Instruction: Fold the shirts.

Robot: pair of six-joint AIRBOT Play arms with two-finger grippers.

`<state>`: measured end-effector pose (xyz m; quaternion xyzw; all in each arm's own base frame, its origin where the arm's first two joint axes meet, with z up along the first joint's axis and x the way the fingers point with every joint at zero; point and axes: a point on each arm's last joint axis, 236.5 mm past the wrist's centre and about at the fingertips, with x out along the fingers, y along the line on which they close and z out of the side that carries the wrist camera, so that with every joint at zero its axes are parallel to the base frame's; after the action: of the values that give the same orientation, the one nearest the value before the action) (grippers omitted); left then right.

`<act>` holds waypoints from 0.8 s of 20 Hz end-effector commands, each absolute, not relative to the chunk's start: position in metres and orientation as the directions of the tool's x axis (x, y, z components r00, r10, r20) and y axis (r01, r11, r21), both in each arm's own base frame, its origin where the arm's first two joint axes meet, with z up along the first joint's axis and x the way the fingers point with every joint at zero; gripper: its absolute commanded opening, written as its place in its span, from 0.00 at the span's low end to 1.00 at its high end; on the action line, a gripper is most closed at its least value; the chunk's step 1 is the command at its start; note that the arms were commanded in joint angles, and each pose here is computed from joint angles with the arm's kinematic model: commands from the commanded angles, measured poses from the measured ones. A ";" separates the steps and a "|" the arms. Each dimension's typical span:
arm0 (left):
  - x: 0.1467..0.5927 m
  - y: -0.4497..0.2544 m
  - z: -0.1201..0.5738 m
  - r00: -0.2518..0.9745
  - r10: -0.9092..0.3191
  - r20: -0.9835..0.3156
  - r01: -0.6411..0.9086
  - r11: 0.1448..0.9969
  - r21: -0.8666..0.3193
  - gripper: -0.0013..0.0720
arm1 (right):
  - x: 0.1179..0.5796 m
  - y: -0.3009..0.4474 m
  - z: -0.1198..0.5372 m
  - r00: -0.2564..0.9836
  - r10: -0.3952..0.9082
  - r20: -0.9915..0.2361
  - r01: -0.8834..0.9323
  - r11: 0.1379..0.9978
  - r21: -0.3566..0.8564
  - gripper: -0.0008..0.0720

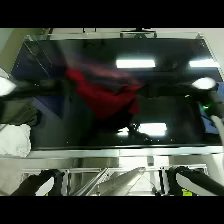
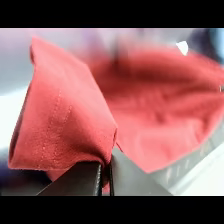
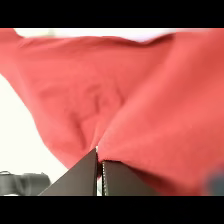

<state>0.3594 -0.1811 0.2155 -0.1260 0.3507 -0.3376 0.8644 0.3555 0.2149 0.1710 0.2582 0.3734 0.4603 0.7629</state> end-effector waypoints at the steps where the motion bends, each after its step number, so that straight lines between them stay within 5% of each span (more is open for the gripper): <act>1: 0.304 -0.173 0.359 0.680 -0.680 -0.274 0.615 0.732 -0.292 0.05 | 0.286 0.216 0.311 0.357 0.919 -0.167 -0.763 0.390 0.516 0.03; 6: 0.249 -0.166 0.411 0.724 -0.674 -0.149 0.644 0.737 -0.204 0.05 | 0.242 0.204 0.366 0.490 0.864 -0.117 -0.809 0.501 0.307 0.03; 10: 0.302 -0.160 0.343 0.722 -0.631 -0.283 0.566 0.774 -0.283 0.05 | 0.299 0.192 0.302 0.506 0.813 -0.288 -0.704 0.582 0.407 0.03; 14: 0.374 -0.164 0.214 0.597 -0.610 -0.521 0.463 0.792 -0.398 0.05 | 0.364 0.194 0.185 0.378 0.815 -0.438 -0.533 0.579 0.617 0.03; 15: 0.390 -0.164 0.177 0.553 -0.603 -0.576 0.428 0.798 -0.424 0.05 | 0.380 0.194 0.147 0.334 0.814 -0.475 -0.466 0.580 0.668 0.09; 16: 0.403 -0.164 0.145 0.509 -0.597 -0.620 0.395 0.802 -0.447 0.05 | 0.393 0.193 0.112 0.294 0.813 -0.502 -0.402 0.582 0.707 0.28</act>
<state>0.3706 -0.1644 0.2303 -0.1132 0.3185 -0.3054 0.8902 0.3628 0.1944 0.2018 0.1894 0.3494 0.4220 0.8149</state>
